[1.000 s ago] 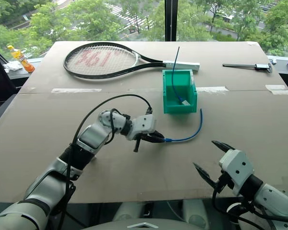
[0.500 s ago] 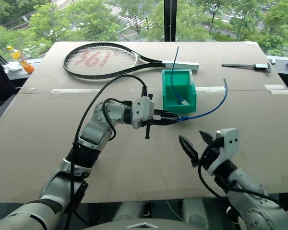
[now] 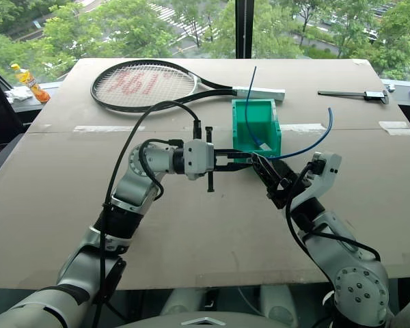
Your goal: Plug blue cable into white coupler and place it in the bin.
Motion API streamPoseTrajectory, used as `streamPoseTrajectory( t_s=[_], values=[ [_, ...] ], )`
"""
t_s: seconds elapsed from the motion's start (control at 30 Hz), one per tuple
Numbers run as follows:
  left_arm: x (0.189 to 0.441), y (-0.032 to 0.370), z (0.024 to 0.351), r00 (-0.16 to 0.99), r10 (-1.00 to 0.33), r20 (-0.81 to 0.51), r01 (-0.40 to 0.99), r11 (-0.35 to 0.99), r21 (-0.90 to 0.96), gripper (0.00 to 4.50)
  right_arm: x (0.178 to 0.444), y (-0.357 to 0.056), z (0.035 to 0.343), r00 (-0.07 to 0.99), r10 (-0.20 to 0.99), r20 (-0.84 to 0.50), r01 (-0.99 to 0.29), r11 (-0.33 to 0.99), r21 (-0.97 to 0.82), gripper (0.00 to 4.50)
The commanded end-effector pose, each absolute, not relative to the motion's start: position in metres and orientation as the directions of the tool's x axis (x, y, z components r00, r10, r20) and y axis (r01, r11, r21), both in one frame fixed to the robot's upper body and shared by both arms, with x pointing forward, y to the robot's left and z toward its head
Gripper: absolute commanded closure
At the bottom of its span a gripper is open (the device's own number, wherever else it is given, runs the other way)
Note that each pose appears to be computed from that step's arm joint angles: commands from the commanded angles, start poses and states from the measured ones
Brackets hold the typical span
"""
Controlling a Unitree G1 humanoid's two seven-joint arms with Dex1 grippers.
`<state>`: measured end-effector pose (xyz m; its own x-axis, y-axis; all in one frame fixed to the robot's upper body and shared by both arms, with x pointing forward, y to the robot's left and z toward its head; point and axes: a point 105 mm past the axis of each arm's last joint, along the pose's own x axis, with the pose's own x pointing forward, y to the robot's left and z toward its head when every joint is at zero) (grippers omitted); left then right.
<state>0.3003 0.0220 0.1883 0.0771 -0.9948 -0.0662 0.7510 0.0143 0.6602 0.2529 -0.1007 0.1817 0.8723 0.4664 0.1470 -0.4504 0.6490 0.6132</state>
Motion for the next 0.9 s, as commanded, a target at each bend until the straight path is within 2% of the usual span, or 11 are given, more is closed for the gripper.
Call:
streamPoseTrajectory(
  t_s=[0.03,0.13,0.3,0.4,0.43,0.57,0.6,0.7,0.73,0.83,0.9],
  values=[
    [0.298,0.024,0.194,0.072,-0.997,-0.031,0.738,0.033,0.674,4.5,0.25,-0.1,0.191,0.863,0.47,0.184,-0.475,0.633,0.612,3.02],
    [0.298,0.024,0.194,0.074,-0.997,-0.025,0.741,0.038,0.67,4.5,0.248,-0.097,0.191,0.853,0.489,0.184,-0.489,0.624,0.609,4.42],
    [0.3,0.024,0.195,0.095,-0.995,-0.012,0.749,0.064,0.659,4.5,0.245,-0.092,0.191,0.828,0.531,0.183,-0.52,0.604,0.603,4.48],
    [0.298,0.031,0.2,0.079,-0.997,0.024,0.833,0.079,0.548,4.5,0.245,-0.091,0.193,0.819,0.54,0.193,-0.533,0.592,0.605,4.48],
    [0.3,0.034,0.203,0.093,-0.995,0.042,0.847,0.101,0.522,3.53,0.245,-0.092,0.194,0.818,0.542,0.195,-0.536,0.591,0.604,4.5],
    [0.311,0.067,0.207,0.243,-0.969,0.049,0.877,0.241,0.415,1.78,0.249,-0.097,0.197,0.808,0.55,0.211,-0.552,0.583,0.596,4.5],
    [0.312,0.079,0.206,0.284,-0.958,0.045,0.878,0.279,0.39,1.62,0.25,-0.099,0.197,0.807,0.552,0.211,-0.554,0.582,0.595,4.5],
    [0.313,0.139,0.201,0.475,-0.88,0.012,0.844,0.459,0.276,0.27,0.257,-0.104,0.192,0.797,0.571,0.196,-0.561,0.582,0.589,4.5],
    [0.31,0.161,0.197,0.528,-0.849,-0.015,0.827,0.51,0.235,0.08,0.259,-0.104,0.19,0.789,0.584,0.191,-0.57,0.58,0.582,4.5],
    [0.298,0.195,0.189,0.606,-0.793,-0.066,0.787,0.584,0.201,0.08,0.261,-0.105,0.186,0.766,0.616,0.181,-0.594,0.573,0.564,4.5],
    [0.281,0.22,0.18,0.62,-0.779,-0.1,0.781,0.599,0.177,0.08,0.26,-0.103,0.18,0.732,0.663,0.158,-0.628,0.567,0.533,4.5]
  ],
)
